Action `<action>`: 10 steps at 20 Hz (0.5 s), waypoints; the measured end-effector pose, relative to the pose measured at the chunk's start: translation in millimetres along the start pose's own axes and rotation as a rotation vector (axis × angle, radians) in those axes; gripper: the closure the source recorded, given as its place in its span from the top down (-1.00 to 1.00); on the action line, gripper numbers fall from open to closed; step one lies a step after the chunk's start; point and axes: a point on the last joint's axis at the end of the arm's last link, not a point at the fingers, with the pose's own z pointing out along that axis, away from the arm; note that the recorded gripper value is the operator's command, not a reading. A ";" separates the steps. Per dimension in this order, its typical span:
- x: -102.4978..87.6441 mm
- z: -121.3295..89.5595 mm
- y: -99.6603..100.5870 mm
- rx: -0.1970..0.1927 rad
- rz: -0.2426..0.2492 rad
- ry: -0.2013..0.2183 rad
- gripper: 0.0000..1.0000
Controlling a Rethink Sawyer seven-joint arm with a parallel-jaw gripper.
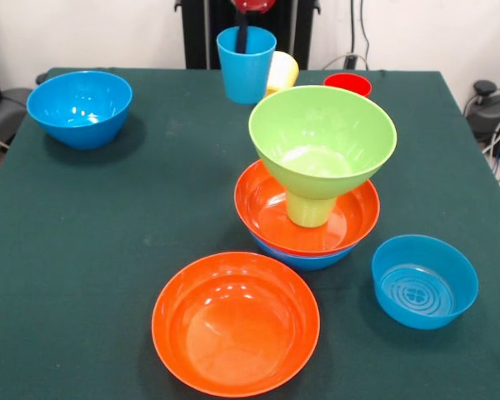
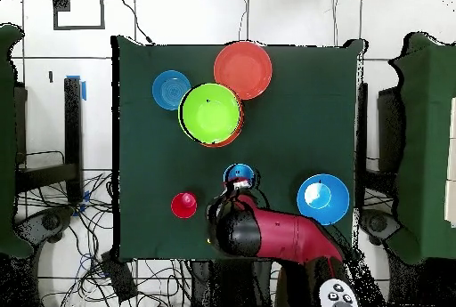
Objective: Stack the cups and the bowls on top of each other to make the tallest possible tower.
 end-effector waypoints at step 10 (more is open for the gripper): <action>3.9 -39.1 16.2 0.024 0.041 0.023 -1.00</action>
